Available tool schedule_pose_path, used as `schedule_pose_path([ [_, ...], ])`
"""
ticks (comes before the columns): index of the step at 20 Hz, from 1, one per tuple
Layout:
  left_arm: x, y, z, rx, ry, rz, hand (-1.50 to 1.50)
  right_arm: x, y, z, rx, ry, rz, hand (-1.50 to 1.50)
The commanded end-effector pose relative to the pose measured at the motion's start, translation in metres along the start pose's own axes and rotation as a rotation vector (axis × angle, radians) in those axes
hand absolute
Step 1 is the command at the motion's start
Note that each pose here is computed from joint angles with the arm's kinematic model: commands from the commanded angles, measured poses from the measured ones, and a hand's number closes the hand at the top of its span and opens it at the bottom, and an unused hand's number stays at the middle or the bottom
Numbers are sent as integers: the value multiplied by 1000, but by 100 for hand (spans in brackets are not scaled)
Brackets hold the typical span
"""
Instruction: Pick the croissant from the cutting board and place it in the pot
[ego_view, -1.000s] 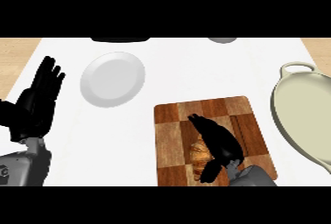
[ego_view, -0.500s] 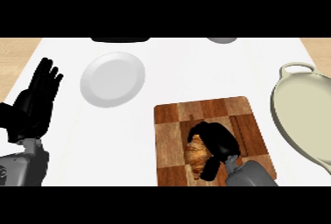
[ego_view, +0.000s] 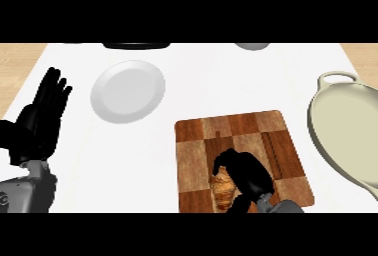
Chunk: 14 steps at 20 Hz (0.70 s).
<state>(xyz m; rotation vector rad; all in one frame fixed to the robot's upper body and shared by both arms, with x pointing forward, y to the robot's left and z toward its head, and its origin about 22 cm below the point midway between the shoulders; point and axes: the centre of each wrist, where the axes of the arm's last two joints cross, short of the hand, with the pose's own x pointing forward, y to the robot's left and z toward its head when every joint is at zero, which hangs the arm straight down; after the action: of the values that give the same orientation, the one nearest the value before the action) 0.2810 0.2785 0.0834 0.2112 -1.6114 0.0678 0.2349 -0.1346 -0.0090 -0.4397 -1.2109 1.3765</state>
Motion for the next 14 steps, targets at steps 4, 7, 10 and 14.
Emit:
schedule_pose_path([
  [4,1,-4,4,3,0,-4,0,26,34,67,-20,48,-29,150],
  [7,4,-5,4,-4,5,18,0,51,17,89,-48,58,-10,150],
  [10,11,-1,8,-14,7,7,0,54,6,97,-151,57,-67,150],
  [14,1,19,4,10,23,-4,0,48,-27,118,-467,65,-159,150],
])
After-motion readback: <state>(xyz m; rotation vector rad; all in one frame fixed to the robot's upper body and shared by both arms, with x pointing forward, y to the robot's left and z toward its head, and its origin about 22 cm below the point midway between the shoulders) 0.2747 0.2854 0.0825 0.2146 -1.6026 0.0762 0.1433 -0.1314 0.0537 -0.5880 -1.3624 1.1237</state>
